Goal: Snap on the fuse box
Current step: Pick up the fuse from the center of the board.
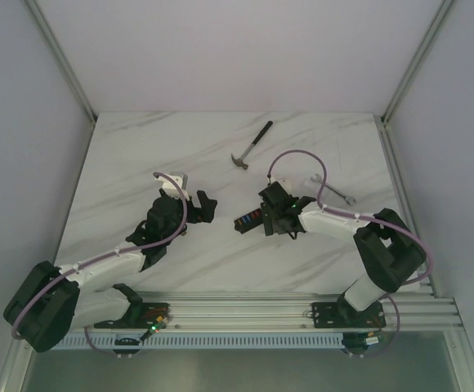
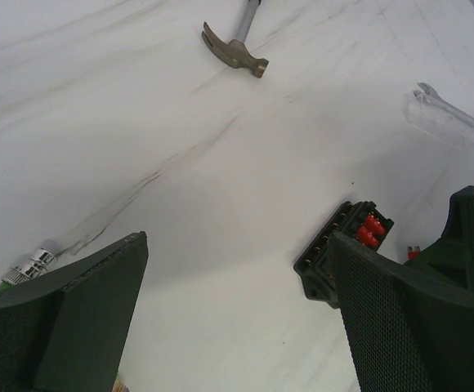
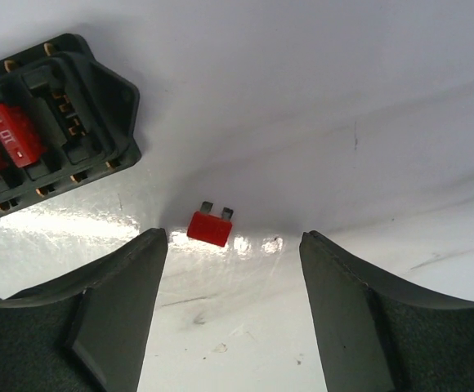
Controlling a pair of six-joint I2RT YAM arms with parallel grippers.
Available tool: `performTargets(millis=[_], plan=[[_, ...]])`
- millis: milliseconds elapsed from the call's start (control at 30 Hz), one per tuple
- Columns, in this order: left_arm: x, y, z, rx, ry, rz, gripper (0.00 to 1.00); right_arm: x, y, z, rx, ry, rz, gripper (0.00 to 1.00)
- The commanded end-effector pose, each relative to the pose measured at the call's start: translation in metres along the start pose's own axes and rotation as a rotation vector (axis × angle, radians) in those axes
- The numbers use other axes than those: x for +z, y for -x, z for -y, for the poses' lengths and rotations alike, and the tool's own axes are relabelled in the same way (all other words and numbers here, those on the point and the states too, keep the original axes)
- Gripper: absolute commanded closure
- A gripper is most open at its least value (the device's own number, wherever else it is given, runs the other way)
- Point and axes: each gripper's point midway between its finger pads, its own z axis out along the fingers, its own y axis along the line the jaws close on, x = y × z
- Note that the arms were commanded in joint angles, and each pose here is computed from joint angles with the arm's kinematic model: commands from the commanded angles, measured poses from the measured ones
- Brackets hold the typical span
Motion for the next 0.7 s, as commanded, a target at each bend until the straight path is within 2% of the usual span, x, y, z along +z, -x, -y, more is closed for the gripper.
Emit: performTargets(millis=[0, 100, 133, 233, 667], plan=[[0.001, 0.014, 0.004, -0.006, -0.001, 0.024, 0.00, -0.004, -0.001, 0.003, 0.039, -0.037, 0.010, 0.27], [0.001, 0.012, 0.004, 0.002, -0.004, 0.016, 0.00, 0.000, -0.005, 0.008, 0.021, -0.059, -0.001, 0.30], [0.001, 0.012, 0.003, 0.003, -0.003, 0.015, 0.00, 0.001, -0.007, 0.009, 0.020, -0.060, -0.009, 0.37], [0.001, 0.012, 0.004, 0.003, -0.007, 0.013, 0.00, 0.004, -0.010, 0.010, 0.040, -0.064, -0.022, 0.45], [0.000, 0.013, 0.005, 0.008, -0.009, 0.013, 0.00, 0.003, -0.015, 0.019, 0.051, -0.062, -0.045, 0.48]])
